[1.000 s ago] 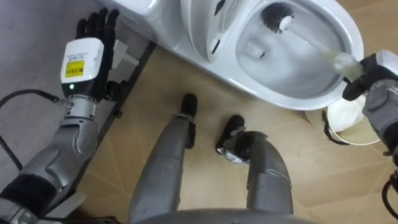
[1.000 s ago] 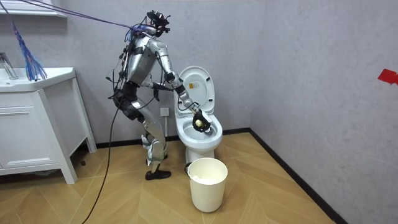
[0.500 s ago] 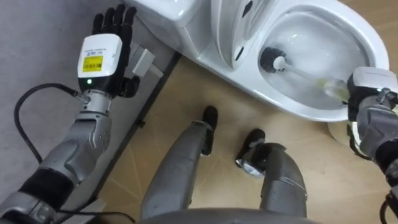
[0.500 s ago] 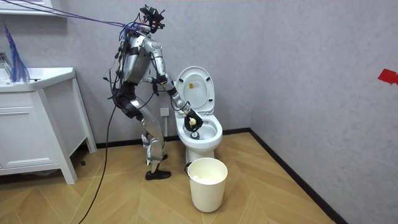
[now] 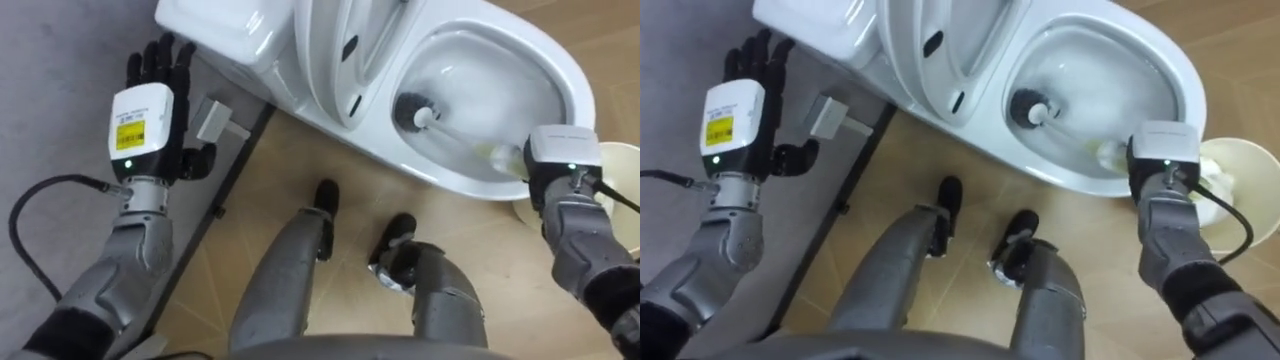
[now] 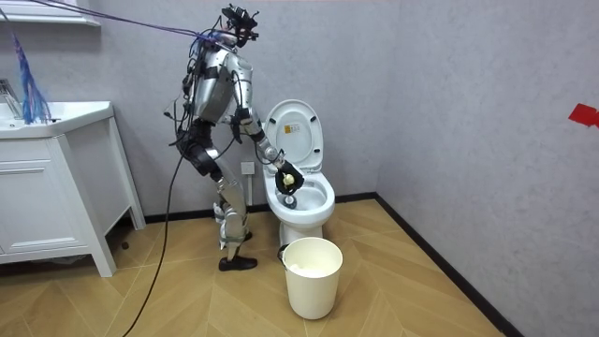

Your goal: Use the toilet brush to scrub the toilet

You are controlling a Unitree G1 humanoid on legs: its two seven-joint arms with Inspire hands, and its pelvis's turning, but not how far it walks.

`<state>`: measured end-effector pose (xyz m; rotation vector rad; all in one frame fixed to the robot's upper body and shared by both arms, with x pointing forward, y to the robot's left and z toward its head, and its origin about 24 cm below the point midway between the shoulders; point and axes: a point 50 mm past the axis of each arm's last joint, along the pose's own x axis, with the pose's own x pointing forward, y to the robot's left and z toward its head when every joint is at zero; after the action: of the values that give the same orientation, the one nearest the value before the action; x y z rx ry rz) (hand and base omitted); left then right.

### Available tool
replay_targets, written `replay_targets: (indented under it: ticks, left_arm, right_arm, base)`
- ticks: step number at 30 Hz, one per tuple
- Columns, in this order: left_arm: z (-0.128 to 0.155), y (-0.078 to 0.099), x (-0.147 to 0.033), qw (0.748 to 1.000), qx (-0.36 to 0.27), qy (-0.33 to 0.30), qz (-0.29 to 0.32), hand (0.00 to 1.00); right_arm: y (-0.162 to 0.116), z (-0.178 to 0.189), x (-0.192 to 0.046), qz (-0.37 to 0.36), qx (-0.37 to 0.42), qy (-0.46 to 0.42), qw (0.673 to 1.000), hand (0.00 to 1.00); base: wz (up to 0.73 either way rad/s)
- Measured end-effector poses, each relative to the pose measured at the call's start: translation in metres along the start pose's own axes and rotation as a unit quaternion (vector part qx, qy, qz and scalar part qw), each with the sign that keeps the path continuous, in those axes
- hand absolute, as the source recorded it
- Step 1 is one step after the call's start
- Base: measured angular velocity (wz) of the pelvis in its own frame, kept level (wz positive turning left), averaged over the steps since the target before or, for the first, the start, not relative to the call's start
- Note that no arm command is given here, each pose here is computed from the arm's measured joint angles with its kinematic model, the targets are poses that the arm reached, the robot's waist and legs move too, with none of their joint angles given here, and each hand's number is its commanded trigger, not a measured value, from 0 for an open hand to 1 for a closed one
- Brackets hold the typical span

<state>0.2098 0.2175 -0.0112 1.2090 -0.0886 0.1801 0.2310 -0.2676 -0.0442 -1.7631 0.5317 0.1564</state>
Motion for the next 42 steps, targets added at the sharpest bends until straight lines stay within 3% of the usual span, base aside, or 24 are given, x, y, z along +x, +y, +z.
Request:
replay_targets:
  ticks: [4, 9, 15, 17, 20, 30, 33, 36, 39, 42]
  left_arm:
    - [-0.005, -0.001, -0.011, 0.999, -0.023, 0.022, 0.012, 0.0]
    - [-0.002, 0.001, -0.007, 0.998, -0.053, 0.023, 0.017, 0.0]
    - [0.005, 0.01, 0.013, 0.997, -0.056, 0.003, 0.044, 0.0]
    - [0.008, 0.011, 0.017, 0.997, -0.055, -0.002, 0.05, 0.0]
    - [0.007, 0.012, 0.021, 0.998, -0.037, -0.008, 0.056, 0.0]
    - [0.011, -0.002, 0.022, 0.999, -0.042, 0.012, -0.004, 0.0]
    - [0.008, -0.01, 0.018, 0.998, -0.034, 0.019, -0.042, 0.0]
    - [0.005, -0.018, 0.011, 0.996, -0.032, 0.036, -0.074, 0.0]
    - [0.0, -0.033, -0.002, 0.99, -0.03, 0.064, -0.126, 0.0]
    - [-0.011, -0.048, -0.028, 0.977, -0.026, 0.102, -0.185, 0.0]
  right_arm:
    - [0.007, 0.005, -0.009, 0.004, 0.0, -0.012, 1.0, 1.0]
    - [0.004, -0.006, 0.0, 0.01, 0.011, 0.006, 1.0, 1.0]
    - [-0.003, -0.02, 0.025, 0.047, 0.2, 0.066, 0.976, 1.0]
    - [-0.01, -0.027, 0.035, 0.04, 0.314, 0.112, 0.942, 1.0]
    - [-0.019, -0.039, 0.041, 0.032, 0.364, 0.15, 0.919, 1.0]
    - [-0.01, -0.03, 0.04, 0.047, 0.364, 0.148, 0.918, 1.0]
    - [-0.002, -0.023, 0.038, 0.062, 0.352, 0.145, 0.923, 1.0]
    - [0.024, -0.013, 0.026, 0.095, 0.341, 0.137, 0.925, 1.0]
    - [0.046, -0.005, 0.011, 0.123, 0.294, 0.104, 0.942, 1.0]
    - [0.072, -0.005, -0.009, 0.153, 0.236, 0.086, 0.956, 1.0]
  base:
    - [-0.01]
    - [-0.02]
    - [-0.02]
    - [0.15]
    - [0.11]
    - [-0.01]
    - [0.0]
    - [0.02]
    - [-0.02]
    - [-0.03]
